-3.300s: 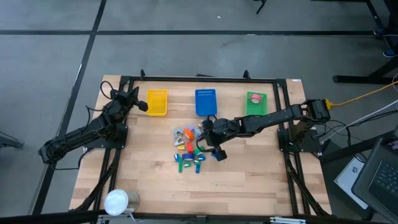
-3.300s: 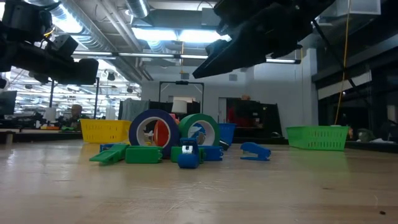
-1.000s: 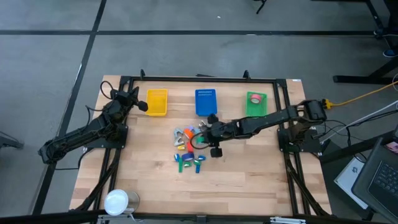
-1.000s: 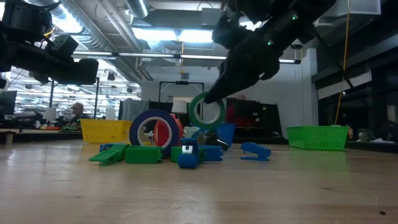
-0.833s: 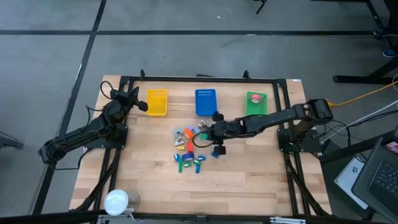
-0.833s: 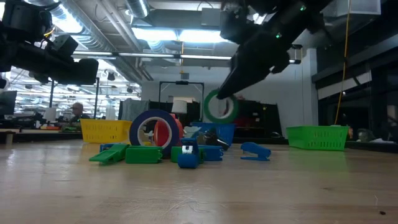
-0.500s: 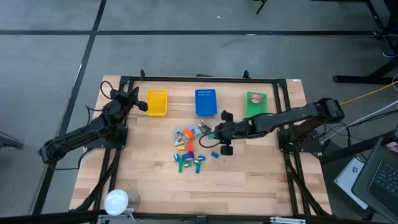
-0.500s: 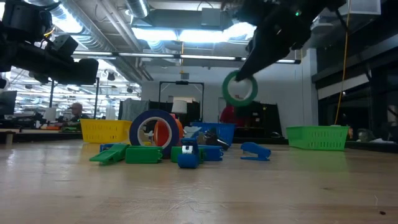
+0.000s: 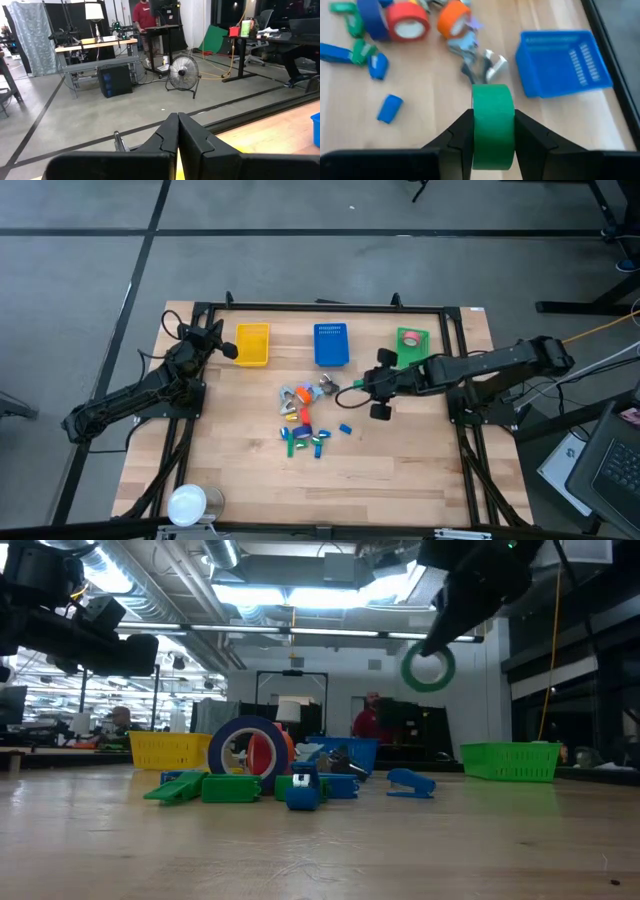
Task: Pick and place Stapler, Stapler remover, tape
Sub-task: Put the green tape into the green basket, then put the blue tape into the green basket
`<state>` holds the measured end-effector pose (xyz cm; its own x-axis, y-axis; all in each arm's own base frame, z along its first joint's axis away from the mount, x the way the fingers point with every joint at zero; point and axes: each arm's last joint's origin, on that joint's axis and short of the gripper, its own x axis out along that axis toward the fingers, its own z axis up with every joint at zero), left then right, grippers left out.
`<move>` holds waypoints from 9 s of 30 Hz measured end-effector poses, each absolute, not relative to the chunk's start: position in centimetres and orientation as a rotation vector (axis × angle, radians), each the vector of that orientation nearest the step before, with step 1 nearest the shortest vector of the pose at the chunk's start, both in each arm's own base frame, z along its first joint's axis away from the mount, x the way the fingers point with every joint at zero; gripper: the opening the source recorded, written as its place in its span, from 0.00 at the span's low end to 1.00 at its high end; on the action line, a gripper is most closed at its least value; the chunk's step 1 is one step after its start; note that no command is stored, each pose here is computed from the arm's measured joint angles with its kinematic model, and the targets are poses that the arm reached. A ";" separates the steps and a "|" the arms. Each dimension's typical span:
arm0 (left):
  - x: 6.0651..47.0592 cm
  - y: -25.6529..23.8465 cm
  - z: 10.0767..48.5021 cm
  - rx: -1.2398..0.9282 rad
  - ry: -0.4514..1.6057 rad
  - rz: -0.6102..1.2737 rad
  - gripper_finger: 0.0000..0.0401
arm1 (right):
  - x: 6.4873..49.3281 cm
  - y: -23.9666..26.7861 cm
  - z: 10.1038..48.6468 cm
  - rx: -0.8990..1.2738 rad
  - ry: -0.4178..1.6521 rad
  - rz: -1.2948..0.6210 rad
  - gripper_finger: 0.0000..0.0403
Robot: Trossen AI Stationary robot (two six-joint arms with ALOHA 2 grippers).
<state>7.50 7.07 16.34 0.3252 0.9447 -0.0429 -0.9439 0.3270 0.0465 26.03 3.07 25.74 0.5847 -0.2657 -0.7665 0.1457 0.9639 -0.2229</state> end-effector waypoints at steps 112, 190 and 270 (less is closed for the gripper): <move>7.5 7.1 16.3 0.014 0.067 1.238 0.00 | 15.7 -13.6 19.6 -0.011 1.136 -0.599 0.35; 7.5 7.1 16.3 0.014 0.067 1.238 0.00 | 35.7 4.8 19.3 -0.086 0.706 0.184 0.36; 7.5 7.1 16.3 0.014 0.067 1.238 0.00 | 42.6 10.3 14.8 -0.069 0.624 0.176 0.27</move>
